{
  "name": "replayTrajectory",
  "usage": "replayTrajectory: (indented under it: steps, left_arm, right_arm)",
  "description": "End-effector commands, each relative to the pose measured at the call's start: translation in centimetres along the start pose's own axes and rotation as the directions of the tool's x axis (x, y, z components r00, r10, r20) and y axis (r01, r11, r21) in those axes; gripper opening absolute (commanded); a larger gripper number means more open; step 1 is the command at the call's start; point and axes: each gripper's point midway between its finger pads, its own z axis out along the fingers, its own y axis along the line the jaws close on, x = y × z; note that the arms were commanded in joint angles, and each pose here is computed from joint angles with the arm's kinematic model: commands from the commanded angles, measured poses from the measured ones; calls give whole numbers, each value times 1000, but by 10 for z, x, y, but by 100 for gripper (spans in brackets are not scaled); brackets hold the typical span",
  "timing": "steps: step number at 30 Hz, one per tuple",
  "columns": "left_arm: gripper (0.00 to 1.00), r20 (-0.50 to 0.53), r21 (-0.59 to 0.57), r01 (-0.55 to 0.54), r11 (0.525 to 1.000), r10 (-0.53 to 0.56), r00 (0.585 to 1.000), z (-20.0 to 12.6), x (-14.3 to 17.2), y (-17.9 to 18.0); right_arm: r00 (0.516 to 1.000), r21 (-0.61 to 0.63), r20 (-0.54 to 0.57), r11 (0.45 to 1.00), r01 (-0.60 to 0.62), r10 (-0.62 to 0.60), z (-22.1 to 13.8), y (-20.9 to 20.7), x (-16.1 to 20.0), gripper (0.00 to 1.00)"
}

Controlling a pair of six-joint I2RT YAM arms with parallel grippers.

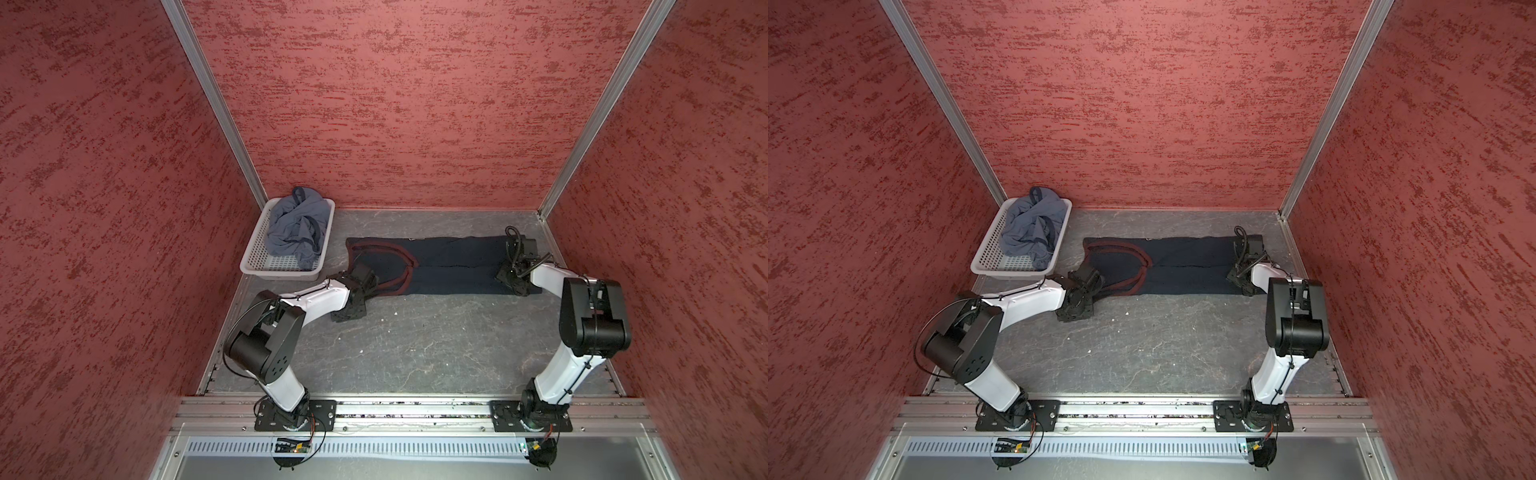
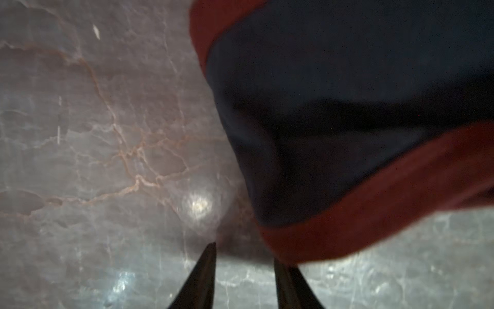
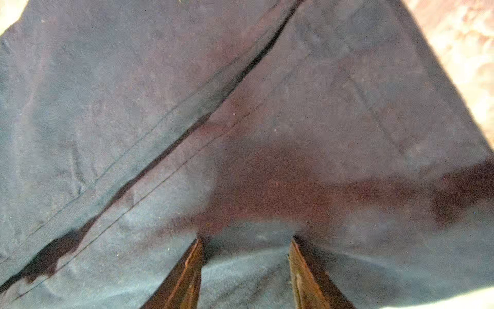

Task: Fold and stack tank tops
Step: Smooth out the tank top at the center of the table.

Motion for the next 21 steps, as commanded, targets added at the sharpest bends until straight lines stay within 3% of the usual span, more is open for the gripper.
replayTrajectory:
  steps: [1, 9, 21]
  left_arm:
    - [31, 35, 52, 26, 998, -28, 999, 7, -15, -11]
    - [20, 113, 80, 56, 995, -65, 991, 3, -47, -8]
    - [23, 179, 117, 51, 992, -71, 981, -8, -82, -19]
  right_arm:
    - [1000, 19, 11, 1000, -2, 2, -7, -6, 0, 54]
    - [1000, 21, 6, 1000, -1, 1, -5, -6, 0, 55]
    - [1000, 18, -5, 1000, -3, 3, -1, -6, 1, 55]
